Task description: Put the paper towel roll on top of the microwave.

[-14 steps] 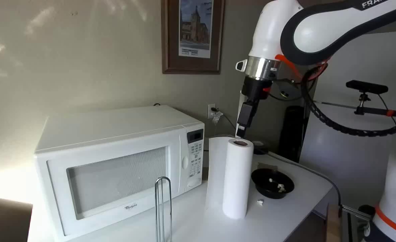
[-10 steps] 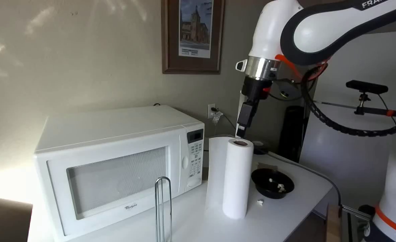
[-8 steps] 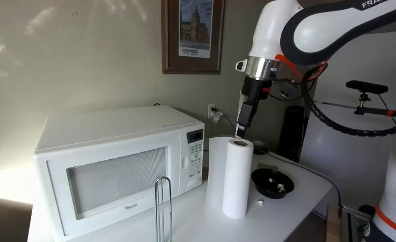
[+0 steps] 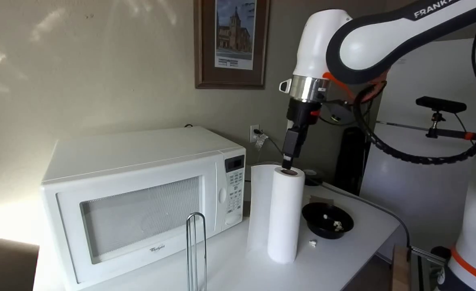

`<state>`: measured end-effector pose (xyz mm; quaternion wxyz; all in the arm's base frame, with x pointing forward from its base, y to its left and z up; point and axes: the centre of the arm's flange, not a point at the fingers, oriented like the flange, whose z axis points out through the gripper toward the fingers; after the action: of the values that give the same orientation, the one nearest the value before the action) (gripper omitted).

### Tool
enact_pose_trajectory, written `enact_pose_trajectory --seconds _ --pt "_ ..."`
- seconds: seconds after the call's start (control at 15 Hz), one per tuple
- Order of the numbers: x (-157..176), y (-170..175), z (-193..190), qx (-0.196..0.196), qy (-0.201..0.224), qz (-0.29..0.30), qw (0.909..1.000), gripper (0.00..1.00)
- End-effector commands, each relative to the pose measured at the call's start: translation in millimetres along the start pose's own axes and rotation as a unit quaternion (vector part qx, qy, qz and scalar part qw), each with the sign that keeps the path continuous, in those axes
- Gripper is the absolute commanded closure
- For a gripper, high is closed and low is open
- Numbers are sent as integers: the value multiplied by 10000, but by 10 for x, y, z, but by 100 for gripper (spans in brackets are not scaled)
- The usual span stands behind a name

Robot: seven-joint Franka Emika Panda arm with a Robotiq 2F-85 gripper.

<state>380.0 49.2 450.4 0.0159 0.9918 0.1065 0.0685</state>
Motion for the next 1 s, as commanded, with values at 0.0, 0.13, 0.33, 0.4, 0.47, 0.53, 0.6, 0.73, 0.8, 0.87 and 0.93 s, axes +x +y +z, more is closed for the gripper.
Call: enact_pose_trajectory --seconds 0.0,0.13,0.33,0.4,0.47,0.53,0.6,0.73,0.8,0.87,0.93 --pt "239 67 136 105 -77 -52 9999 0" --pt "309 78 194 120 -94 -123 9998 0" --pt "388 86 315 142 -138 -127 9997 0" --pt "400 87 348 174 -172 -103 9996 0" --pt "406 85 379 214 -221 -78 9995 0" --pt "408 86 407 236 -276 -55 9993 0" --pt "406 86 424 260 -343 -20 9991 0" --pt "410 80 443 300 -385 17 9988 0" --pt "409 74 445 319 -415 41 9986 0" --pt "412 66 442 331 -429 49 9985 0" --pt "413 56 438 337 -441 57 9984 0"
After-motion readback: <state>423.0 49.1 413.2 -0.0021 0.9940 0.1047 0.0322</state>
